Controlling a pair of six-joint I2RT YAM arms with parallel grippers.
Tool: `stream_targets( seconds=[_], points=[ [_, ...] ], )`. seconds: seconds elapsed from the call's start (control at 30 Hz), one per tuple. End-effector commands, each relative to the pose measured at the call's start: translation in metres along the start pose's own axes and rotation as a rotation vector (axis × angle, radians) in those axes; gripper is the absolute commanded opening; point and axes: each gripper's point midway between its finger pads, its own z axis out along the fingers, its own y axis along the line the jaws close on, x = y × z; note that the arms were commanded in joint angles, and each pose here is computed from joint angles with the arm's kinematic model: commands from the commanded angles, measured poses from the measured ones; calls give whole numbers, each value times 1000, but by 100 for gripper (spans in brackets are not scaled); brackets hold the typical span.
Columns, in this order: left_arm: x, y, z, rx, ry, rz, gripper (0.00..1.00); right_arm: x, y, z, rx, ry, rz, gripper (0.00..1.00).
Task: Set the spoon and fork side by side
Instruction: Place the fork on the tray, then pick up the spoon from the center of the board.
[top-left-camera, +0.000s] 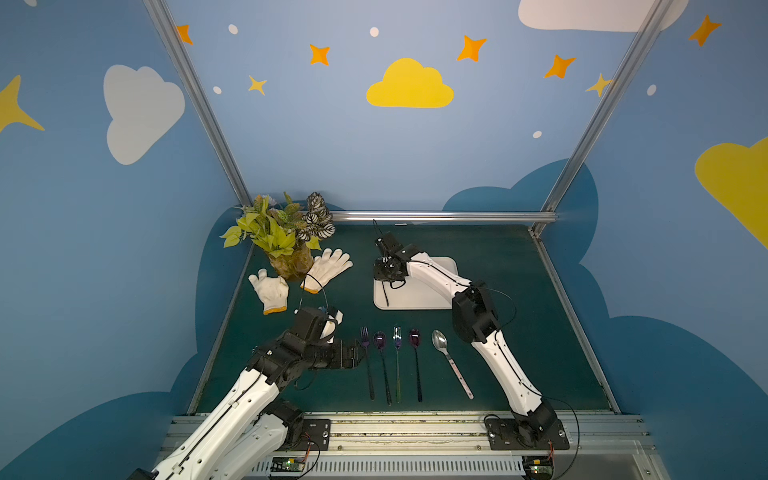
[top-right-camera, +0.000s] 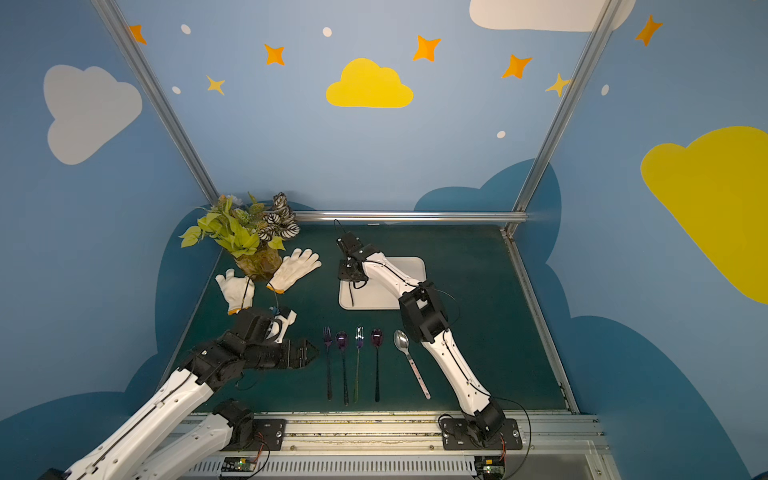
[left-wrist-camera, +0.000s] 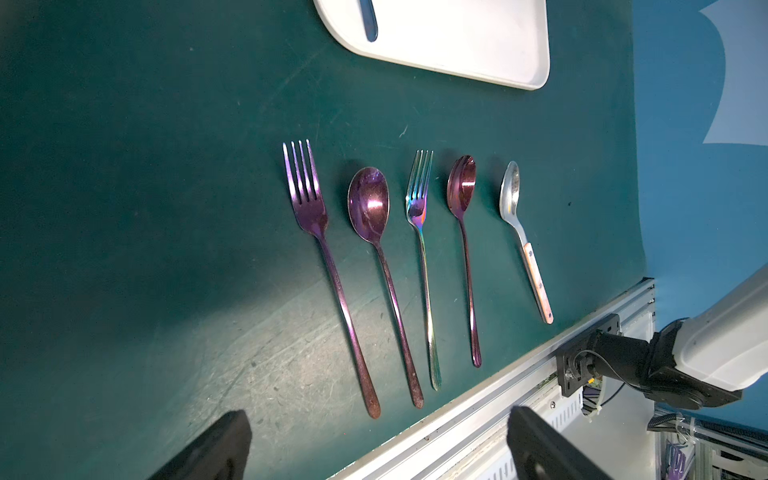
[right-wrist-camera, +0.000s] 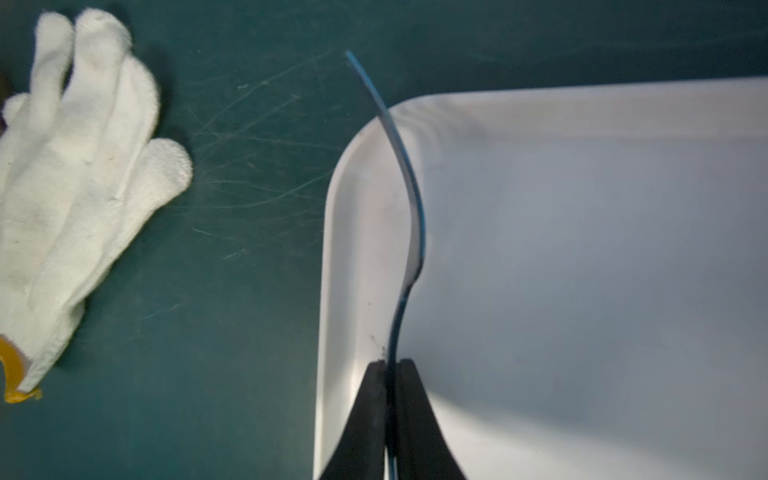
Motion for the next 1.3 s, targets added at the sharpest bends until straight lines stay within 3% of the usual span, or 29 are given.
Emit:
stream_targets(
  seconds=[0.0, 0.27, 0.43, 0.87, 1.07, 1.27],
  points=[
    [2, -1, 2, 8, 10, 8, 100, -4, -5, 10, 3, -12, 34, 14],
    [1, 1, 4, -3, 11, 11, 100, -19, 0, -11, -20, -43, 26, 26],
    [0, 1, 4, -7, 10, 13, 100, -30, 8, -43, -37, -67, -19, 35],
    [-3, 11, 2, -64, -11, 2, 100, -14, -11, -111, -42, -31, 7, 41],
    [-2, 16, 2, -93, -1, -9, 100, 27, -44, -150, 46, 66, -46, 47],
    [-4, 18, 3, -106, -4, -9, 100, 124, -101, -208, 241, 274, -295, 60]
  ],
)
